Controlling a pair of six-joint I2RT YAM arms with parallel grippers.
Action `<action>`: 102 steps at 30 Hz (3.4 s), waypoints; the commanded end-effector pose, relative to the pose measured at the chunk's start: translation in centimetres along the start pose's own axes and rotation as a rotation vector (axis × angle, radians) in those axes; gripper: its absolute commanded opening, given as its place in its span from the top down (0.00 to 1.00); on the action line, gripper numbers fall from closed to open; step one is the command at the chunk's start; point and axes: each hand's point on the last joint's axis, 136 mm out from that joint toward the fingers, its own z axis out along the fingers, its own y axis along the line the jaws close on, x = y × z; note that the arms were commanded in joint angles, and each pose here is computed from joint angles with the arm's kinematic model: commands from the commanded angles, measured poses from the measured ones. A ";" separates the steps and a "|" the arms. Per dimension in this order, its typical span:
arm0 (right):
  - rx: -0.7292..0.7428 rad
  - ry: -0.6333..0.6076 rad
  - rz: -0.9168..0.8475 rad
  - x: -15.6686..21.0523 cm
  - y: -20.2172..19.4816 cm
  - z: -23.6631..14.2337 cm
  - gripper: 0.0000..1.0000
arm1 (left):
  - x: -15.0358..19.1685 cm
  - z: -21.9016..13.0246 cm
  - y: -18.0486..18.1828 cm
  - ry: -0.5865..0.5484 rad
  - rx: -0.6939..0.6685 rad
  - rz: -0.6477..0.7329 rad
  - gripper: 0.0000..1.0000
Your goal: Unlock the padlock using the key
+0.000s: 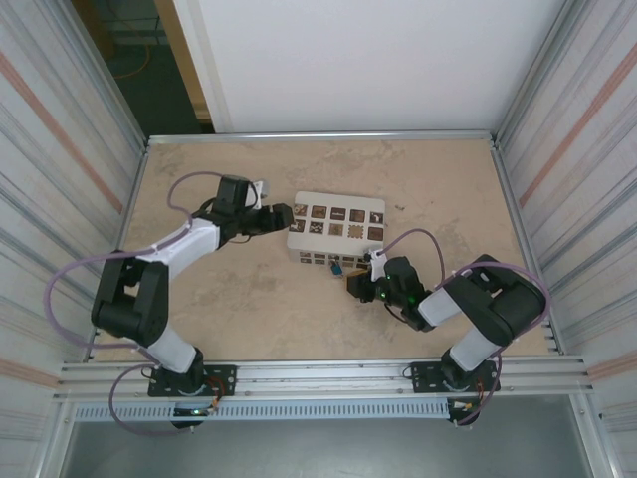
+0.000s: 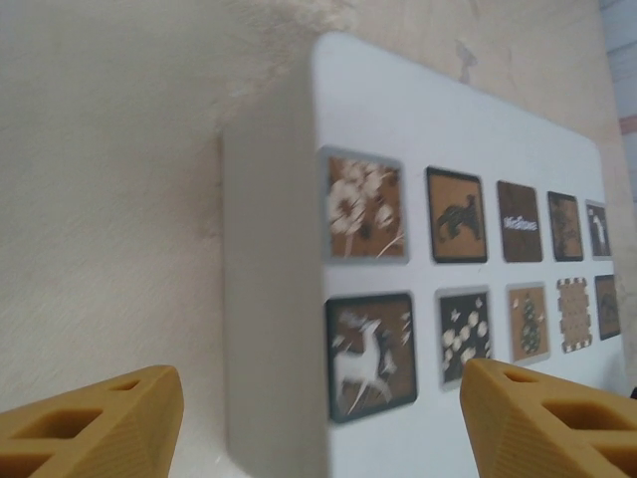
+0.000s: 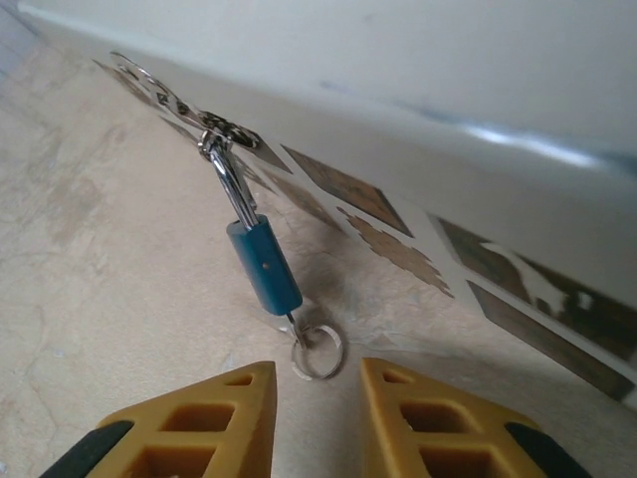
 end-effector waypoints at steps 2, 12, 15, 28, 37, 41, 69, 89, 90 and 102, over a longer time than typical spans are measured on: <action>-0.025 0.025 0.038 -0.4 0.3 -0.4 0.66 | -0.9 1.0 -1.9 0.045 0.094 0.066 0.27; -0.089 0.001 0.064 -3.9 0.4 -1.1 0.53 | 2.3 3.3 -0.8 0.137 0.071 0.049 0.30; -0.110 0.005 0.073 -4.6 -0.3 -1.0 0.51 | 3.6 3.6 -0.3 0.158 0.046 0.034 0.31; -0.146 0.055 0.058 -3.2 -1.6 -1.9 0.47 | 6.6 3.1 0.7 0.154 -0.020 -0.017 0.32; -0.130 0.063 0.019 -2.8 -0.2 -0.6 0.42 | 6.2 2.9 0.6 0.138 -0.021 -0.017 0.32; -0.097 0.045 0.021 -3.0 -0.6 0.6 0.42 | 6.2 3.0 0.6 0.138 -0.019 -0.020 0.32; -0.103 0.093 0.013 -1.2 -0.8 3.9 0.87 | 5.9 2.7 0.8 0.125 -0.040 -0.029 0.33; 0.562 0.200 0.064 -1.0 -7.0 0.4 1.00 | 8.8 1.9 0.0 0.141 -0.069 -0.058 0.34; 0.610 0.205 0.060 -1.0 -7.3 0.2 1.00 | 8.9 1.8 -0.3 0.139 -0.068 -0.055 0.34; 0.875 0.192 -0.068 -2.5 -7.2 -0.7 0.93 | 9.5 1.7 -1.0 0.127 -0.057 -0.061 0.34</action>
